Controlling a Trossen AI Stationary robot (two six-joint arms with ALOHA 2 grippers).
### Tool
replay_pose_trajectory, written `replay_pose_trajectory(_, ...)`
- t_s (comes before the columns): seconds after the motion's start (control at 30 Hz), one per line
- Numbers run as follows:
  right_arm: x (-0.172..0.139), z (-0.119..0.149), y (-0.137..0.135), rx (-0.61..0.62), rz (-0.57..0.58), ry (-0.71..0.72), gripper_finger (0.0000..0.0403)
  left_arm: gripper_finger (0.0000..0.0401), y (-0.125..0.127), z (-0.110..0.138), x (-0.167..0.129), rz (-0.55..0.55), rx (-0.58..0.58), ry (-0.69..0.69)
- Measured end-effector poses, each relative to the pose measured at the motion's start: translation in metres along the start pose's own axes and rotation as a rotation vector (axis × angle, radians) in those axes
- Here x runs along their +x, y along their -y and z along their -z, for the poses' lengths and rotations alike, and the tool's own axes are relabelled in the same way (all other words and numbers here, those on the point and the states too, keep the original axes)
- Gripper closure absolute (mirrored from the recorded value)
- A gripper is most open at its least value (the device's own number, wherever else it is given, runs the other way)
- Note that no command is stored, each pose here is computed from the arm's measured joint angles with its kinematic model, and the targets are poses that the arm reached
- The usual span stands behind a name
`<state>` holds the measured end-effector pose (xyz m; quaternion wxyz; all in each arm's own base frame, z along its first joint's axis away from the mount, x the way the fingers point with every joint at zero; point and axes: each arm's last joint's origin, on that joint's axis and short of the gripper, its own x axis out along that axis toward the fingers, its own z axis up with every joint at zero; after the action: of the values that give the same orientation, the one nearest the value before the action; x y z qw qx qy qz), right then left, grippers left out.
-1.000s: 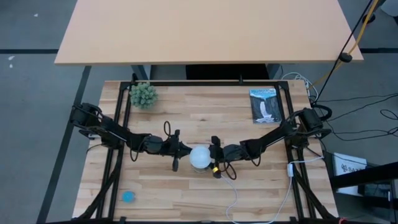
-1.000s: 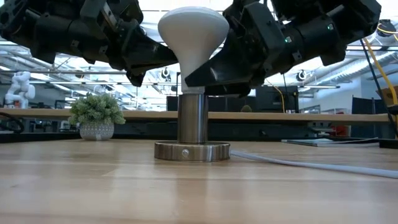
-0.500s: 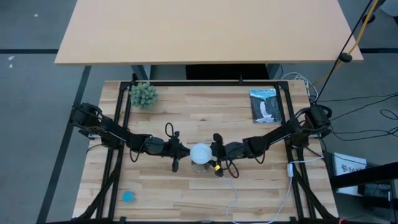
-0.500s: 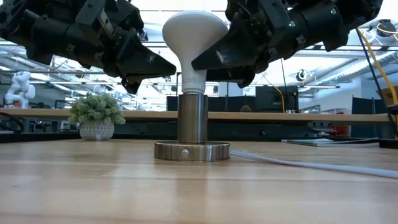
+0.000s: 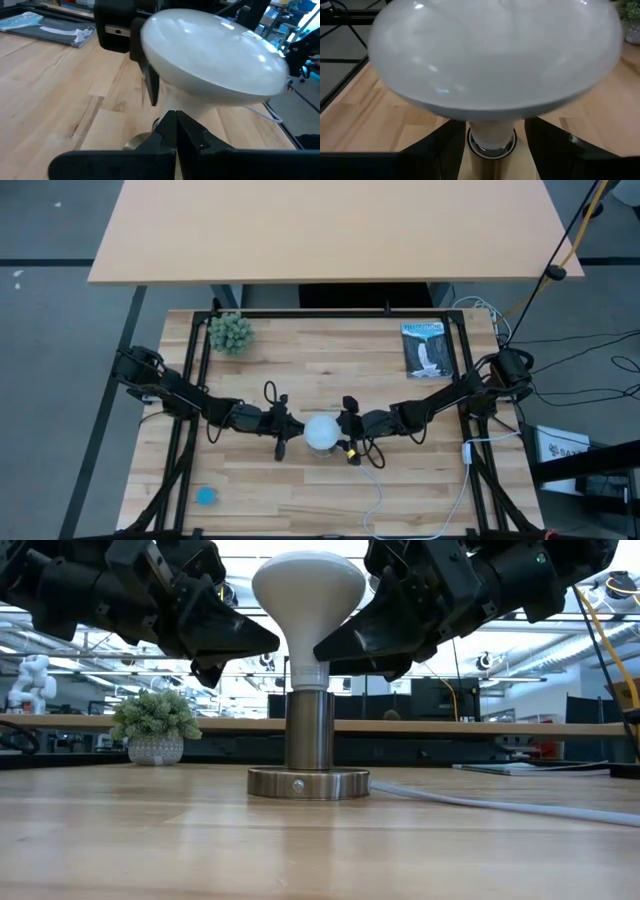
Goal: Screw lightbulb
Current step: Insert the white lightbulb into the desk lamp
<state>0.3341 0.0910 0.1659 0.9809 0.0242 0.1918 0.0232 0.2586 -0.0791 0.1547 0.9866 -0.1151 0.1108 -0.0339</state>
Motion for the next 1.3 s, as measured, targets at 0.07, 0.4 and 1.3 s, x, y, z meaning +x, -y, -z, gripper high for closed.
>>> replay_pose_trajectory(0.07,0.000,0.000,0.000,0.001,0.000,0.000,0.0206,0.0401,0.001,0.000,0.000,0.005,-0.016,0.001)
replay_pose_trajectory(0.4,0.000,0.000,0.002,0.026,0.004,0.000,0.0206,0.0401,0.005,0.005,-0.001,0.006,-0.062,-0.043)
replay_pose_trajectory(1.3,0.001,-0.002,0.005,0.033,0.013,0.011,0.0206,0.0401,0.016,0.007,0.002,0.011,-0.001,-0.118)
